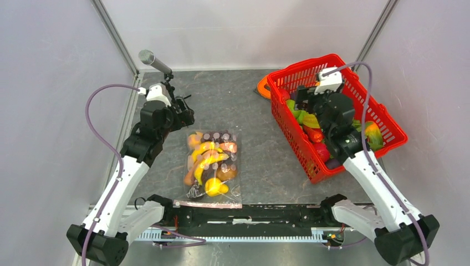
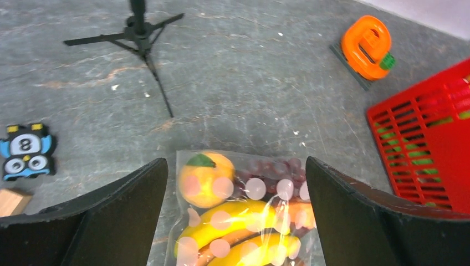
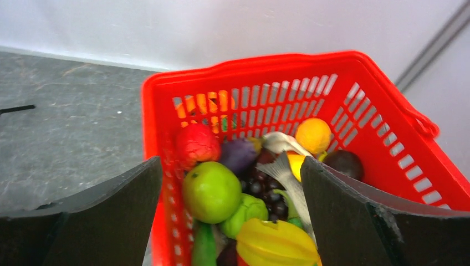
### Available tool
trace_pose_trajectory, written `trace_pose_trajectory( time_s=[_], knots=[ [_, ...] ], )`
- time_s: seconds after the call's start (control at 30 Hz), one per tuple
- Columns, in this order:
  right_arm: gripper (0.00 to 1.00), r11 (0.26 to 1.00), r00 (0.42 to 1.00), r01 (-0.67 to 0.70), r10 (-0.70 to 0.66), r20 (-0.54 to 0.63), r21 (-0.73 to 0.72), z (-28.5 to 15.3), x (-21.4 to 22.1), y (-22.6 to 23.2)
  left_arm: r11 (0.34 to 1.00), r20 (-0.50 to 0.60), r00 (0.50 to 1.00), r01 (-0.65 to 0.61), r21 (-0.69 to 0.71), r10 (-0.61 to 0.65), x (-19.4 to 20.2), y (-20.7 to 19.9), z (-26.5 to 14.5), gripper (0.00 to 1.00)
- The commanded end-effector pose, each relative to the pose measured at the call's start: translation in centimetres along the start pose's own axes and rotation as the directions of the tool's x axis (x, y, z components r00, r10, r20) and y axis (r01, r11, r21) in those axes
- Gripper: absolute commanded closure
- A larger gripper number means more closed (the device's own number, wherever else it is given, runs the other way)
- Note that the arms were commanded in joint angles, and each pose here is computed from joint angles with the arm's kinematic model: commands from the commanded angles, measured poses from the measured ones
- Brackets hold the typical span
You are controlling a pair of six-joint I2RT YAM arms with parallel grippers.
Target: Place the food in the zip-top bag and seal the zipper
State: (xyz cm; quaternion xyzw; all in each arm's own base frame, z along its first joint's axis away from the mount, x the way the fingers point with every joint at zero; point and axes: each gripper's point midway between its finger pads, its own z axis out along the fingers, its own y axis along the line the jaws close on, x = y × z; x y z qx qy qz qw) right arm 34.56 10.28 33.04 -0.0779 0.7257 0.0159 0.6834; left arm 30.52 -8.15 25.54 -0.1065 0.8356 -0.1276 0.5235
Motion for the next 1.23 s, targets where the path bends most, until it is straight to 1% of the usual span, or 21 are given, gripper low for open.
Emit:
trace_pose_trajectory(
  time_s=[0.0,0.07,0.17,0.27,0.4,0.63,0.9,1.2],
  knots=[
    [0.02,0.992,0.991,-0.128,0.128,-0.045,-0.015,0.6,0.7,-2.3,0.987,0.132,0.989,0.084,-0.139,-0.065,-3.2,2.2,-1.3,0.0],
    [0.02,0.987,0.986,-0.161,0.161,-0.04,0.0,0.5,0.8,-3.6,0.979,0.145,0.987,0.09,-0.184,-0.064,-3.3,3.1,-1.5,0.0],
    [0.02,0.985,0.985,-0.171,0.171,-0.022,-0.012,0.2,0.5,-4.6,0.965,0.159,0.985,0.104,-0.243,-0.066,-3.3,4.2,-1.6,0.0],
    [0.02,0.988,0.99,-0.138,0.138,-0.011,-0.074,0.0,0.3,-3.9,0.956,0.17,0.983,0.108,-0.272,-0.063,-3.4,4.7,-1.5,0.0],
    [0.02,0.984,0.99,-0.143,0.142,-0.017,-0.105,-0.2,0.8,-3.3,0.947,0.181,0.981,0.118,-0.298,-0.066,-3.6,5.2,-1.7,0.0],
    [0.02,0.987,0.987,-0.158,0.157,-0.017,-0.043,-0.3,0.4,-4.4,0.961,0.196,0.98,0.089,-0.262,-0.038,-5.1,4.2,-2.4,0.0],
    [0.02,0.979,0.978,-0.202,0.201,0.05,0.015,-0.7,-1.5,-5.5,0.96,0.221,0.975,0.06,-0.275,0.002,-6.6,4.2,-2.9,0.0],
    [0.02,0.981,0.981,-0.191,0.191,-0.003,0.022,-0.7,-0.2,-5.4,0.96,0.196,0.98,0.04,-0.278,0.016,-6.1,4.2,-2.4,0.0]
  ],
)
